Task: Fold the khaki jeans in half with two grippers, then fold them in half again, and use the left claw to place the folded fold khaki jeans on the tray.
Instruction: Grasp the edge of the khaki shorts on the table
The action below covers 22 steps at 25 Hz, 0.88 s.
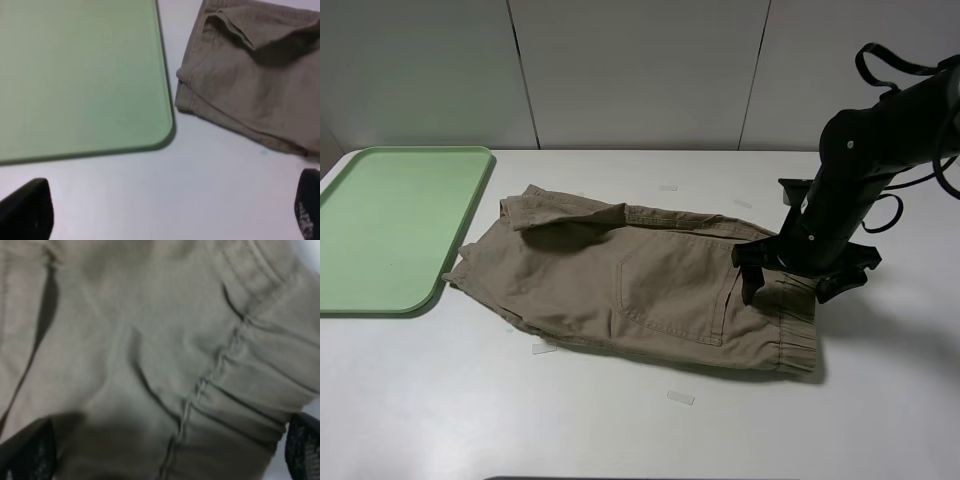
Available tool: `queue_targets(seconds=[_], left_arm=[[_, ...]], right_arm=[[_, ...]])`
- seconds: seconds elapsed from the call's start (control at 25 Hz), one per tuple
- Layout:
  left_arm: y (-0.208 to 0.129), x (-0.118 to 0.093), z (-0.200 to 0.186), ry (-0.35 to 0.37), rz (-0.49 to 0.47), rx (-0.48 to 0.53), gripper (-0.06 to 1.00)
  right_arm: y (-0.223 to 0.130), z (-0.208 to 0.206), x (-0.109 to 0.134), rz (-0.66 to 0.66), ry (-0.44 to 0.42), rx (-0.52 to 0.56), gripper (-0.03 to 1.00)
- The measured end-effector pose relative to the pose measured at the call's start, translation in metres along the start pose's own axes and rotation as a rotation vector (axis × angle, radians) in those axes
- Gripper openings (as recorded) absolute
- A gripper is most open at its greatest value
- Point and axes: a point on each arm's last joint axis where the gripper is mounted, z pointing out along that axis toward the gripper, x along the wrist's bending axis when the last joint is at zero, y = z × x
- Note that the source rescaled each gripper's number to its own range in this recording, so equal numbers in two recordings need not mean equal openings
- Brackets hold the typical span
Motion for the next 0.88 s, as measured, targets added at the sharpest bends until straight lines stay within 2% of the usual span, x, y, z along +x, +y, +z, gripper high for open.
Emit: queue_targets(seconds=[0.2,0.72,0.8,0.88], left_arm=[[-0.007,0.002,0.001,0.004,-0.002,0.004,0.96],[-0.008,0.002,0.001,0.007,-0.010,0.010,0.96],[-0.008,0.002,0.001,0.007,-0.012,0.010,0.96],[-0.008,0.002,0.001,0.007,-0.013,0.010,0.96]], right_arm=[[0.001,0.023,0.000,0.015,-0.013,0.023,1.00],[0.002,0.032,0.000,0.026,-0.024,0.039,0.99],[0.004,0.032,0.000,0.026,-0.018,0.025,0.87],[0.007,0.033,0.002,0.029,-0.005,-0.007,0.64]])
